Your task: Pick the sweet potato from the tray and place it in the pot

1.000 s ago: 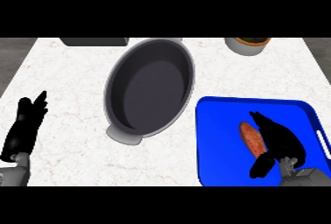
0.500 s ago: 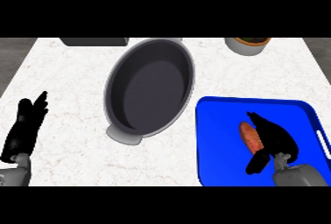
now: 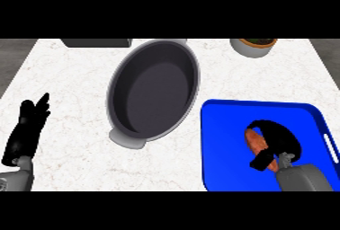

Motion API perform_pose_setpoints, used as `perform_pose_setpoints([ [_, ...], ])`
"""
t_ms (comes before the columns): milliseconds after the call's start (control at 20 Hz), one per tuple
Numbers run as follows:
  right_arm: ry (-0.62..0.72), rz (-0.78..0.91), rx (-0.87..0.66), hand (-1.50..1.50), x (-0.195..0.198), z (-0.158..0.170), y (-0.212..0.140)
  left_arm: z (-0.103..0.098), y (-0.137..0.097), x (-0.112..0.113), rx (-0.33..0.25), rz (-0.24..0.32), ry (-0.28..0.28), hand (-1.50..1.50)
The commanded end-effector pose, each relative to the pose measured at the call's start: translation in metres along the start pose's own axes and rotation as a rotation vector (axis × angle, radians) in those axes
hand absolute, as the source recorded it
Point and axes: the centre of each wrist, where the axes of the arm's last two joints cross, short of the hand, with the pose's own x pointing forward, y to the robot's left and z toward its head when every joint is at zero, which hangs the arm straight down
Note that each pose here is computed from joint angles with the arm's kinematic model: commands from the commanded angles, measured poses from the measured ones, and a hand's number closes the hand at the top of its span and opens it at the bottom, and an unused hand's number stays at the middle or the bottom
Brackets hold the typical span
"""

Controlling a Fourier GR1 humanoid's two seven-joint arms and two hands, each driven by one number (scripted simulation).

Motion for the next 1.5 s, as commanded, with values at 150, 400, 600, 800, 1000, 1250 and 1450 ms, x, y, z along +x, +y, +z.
perform_pose_setpoints([
  [150, -0.075, 0.09, -0.101, 1.5, -0.029, 0.006, 0.002, 0.006, -0.016, 0.0, -0.005, 0.007, 0.0, 0.0],
  [400, -0.127, 0.11, -0.191, 1.5, 0.004, 0.001, 0.001, -0.006, -0.017, -0.016, -0.01, 0.015, 0.014, 0.0],
  [600, -0.103, 0.104, -0.237, 1.5, -0.006, 0.018, 0.012, -0.013, -0.004, 0.007, 0.027, 0.002, 0.007, 0.0],
  [800, -0.106, 0.114, -0.265, 1.5, -0.024, 0.038, -0.022, 0.016, -0.004, 0.0, 0.011, 0.016, 0.0, 0.0],
  [1000, -0.078, 0.135, -0.421, 1.5, -0.012, 0.062, -0.028, -0.002, -0.005, -0.009, 0.011, -0.002, 0.02, 0.0],
  [1250, -0.137, 0.012, -0.619, 1.5, 0.006, 0.092, -0.04, 0.005, 0.0, -0.012, -0.003, -0.001, 0.01, 0.0],
  [1450, -0.323, -0.031, -0.829, 1.5, 0.025, 0.137, -0.086, -0.004, 0.004, 0.001, 0.028, -0.002, 0.021, 0.0],
])
